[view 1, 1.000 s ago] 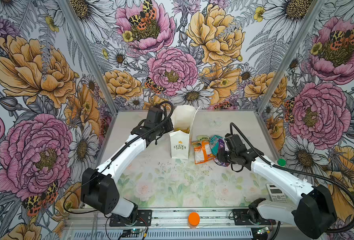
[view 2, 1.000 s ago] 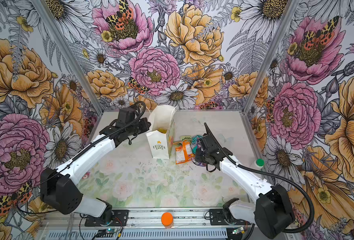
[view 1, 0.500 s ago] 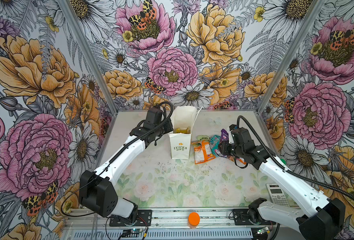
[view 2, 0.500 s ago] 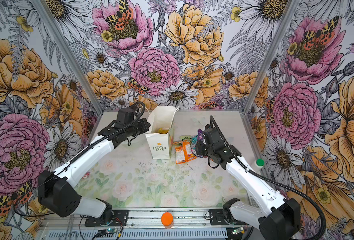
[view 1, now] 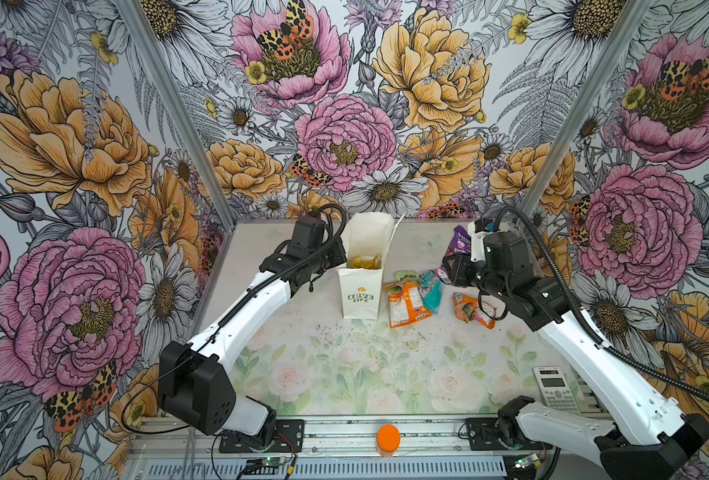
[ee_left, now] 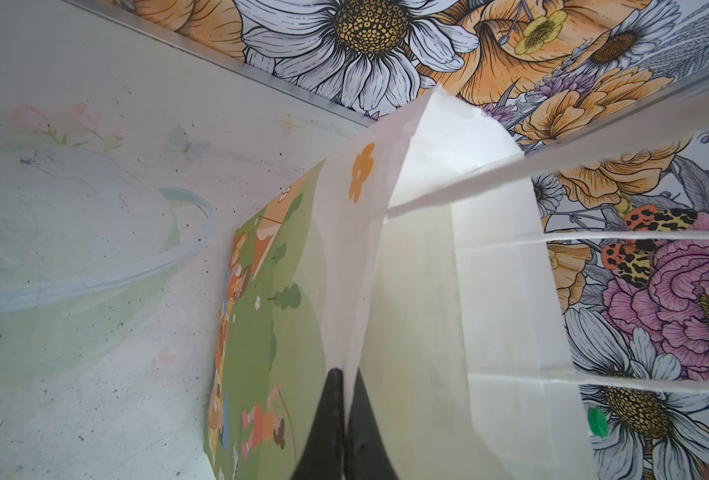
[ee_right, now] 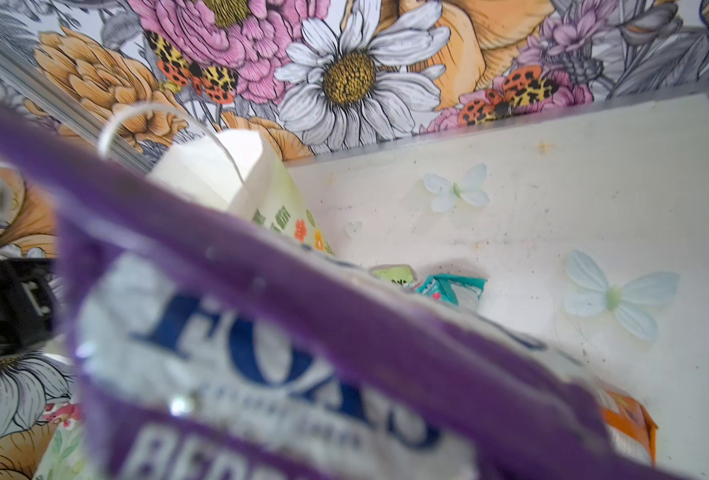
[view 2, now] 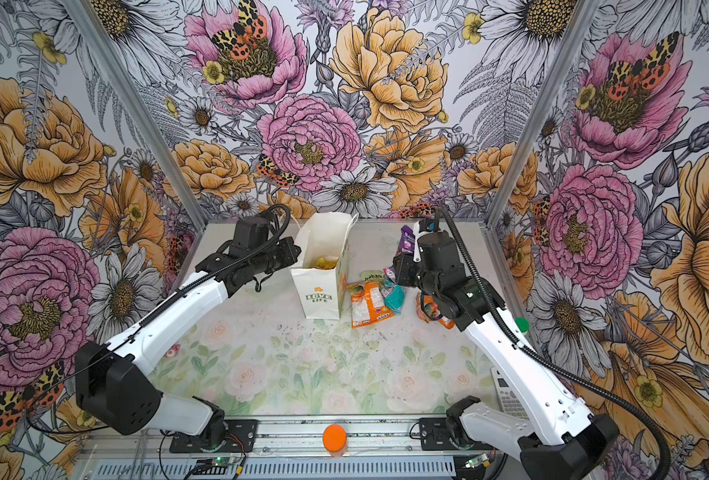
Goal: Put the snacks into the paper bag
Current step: 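Lift the purple packet with the right gripper up toward the bag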
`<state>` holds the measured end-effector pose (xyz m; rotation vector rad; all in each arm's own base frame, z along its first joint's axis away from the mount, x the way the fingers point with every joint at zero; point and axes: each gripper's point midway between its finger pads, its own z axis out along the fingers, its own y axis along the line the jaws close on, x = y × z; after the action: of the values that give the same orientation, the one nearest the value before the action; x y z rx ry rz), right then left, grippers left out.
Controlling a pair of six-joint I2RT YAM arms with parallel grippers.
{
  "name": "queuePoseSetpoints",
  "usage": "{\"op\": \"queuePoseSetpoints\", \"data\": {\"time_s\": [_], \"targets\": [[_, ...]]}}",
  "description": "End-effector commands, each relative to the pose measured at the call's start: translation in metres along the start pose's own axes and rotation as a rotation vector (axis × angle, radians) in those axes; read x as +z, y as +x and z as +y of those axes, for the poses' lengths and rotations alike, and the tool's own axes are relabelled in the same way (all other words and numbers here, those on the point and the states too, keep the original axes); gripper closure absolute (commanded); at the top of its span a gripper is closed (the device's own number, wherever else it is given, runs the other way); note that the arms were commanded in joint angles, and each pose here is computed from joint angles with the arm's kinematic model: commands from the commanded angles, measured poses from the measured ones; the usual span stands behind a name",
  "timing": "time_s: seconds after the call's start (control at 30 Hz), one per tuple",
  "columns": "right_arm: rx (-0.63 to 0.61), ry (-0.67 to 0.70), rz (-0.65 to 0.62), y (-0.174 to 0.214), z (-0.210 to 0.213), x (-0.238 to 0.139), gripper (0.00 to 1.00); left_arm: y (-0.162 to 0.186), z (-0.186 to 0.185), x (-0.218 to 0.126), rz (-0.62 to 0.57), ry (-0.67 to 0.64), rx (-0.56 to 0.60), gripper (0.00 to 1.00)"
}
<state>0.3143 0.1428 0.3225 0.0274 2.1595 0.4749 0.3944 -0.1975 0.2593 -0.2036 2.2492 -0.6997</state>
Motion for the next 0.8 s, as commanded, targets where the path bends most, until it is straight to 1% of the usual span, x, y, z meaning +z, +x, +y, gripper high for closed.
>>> {"op": "queuePoseSetpoints", "data": {"time_s": [0.0,0.33,0.6,0.77], "targets": [[-0.013,-0.045,-0.104,-0.039,0.016,-0.016,1.00,-0.001,-0.007,-0.006,-0.011,0.014,0.001,1.00],[-0.027,-0.187,-0.141,-0.080,0.064,-0.017,1.00,0.002,-0.009,-0.007,-0.011,0.015,0.000,1.00],[-0.090,-0.286,-0.183,-0.105,0.115,-0.017,1.00,0.002,-0.008,-0.008,-0.014,0.010,0.000,1.00],[-0.124,-0.346,-0.193,-0.113,0.150,-0.012,1.00,0.001,-0.007,-0.007,-0.014,0.008,-0.003,1.00]]}}
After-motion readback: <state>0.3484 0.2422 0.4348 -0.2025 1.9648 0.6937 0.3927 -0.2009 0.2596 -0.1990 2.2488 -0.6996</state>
